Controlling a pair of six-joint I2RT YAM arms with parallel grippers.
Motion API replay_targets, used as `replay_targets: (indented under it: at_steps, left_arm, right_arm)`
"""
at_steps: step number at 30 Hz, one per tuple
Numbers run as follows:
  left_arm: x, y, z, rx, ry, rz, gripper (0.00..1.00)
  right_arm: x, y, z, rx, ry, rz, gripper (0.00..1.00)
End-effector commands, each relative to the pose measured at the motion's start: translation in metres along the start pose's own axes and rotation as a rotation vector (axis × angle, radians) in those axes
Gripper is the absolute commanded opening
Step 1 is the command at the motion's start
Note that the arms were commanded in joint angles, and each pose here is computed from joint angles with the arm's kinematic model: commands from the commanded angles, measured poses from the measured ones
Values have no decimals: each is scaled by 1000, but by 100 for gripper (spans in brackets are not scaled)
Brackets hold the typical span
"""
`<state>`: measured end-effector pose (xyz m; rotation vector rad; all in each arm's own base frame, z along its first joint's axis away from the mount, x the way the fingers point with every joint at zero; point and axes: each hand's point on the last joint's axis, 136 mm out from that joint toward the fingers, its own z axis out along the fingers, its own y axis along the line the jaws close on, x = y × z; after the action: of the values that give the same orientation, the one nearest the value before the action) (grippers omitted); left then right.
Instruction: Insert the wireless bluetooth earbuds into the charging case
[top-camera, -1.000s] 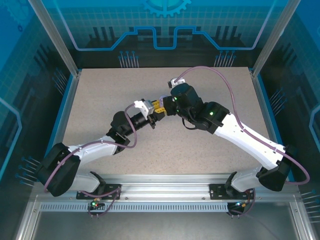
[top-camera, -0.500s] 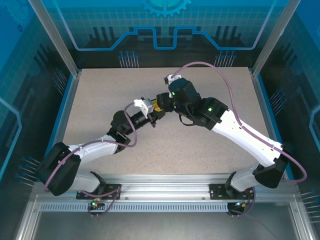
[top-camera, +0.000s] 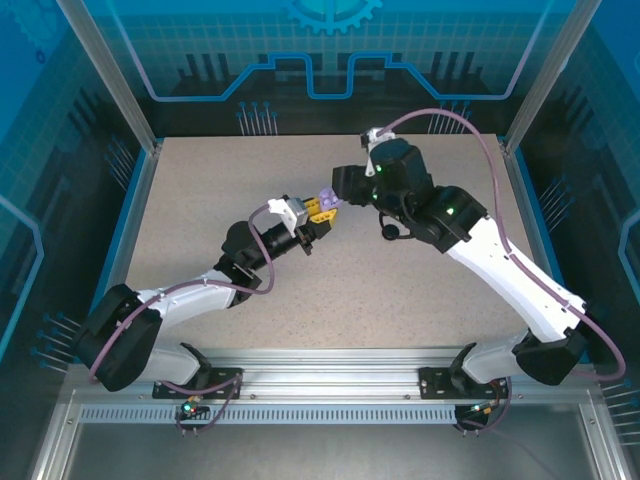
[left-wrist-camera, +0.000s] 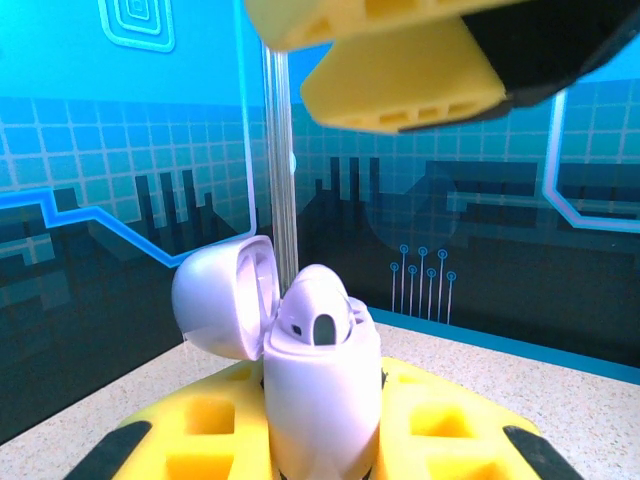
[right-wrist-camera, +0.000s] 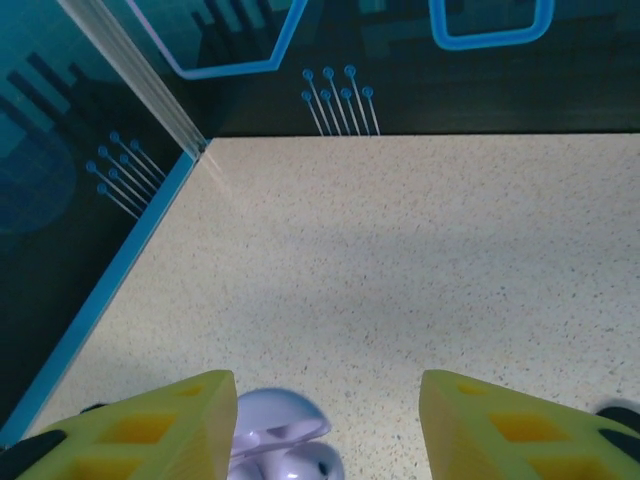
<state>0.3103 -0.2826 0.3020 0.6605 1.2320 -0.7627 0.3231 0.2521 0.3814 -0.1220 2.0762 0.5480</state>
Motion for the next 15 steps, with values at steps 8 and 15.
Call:
replay_targets:
  at_steps: [8, 15]
  left_arm:
    - [17, -20, -1, 108, 58, -34, 0]
    - [18, -23, 1, 114, 73, -55, 0]
  right_arm:
    - [26, -18, 53, 8, 237, -46, 45]
    - [46, -8, 72, -41, 332, -67, 31]
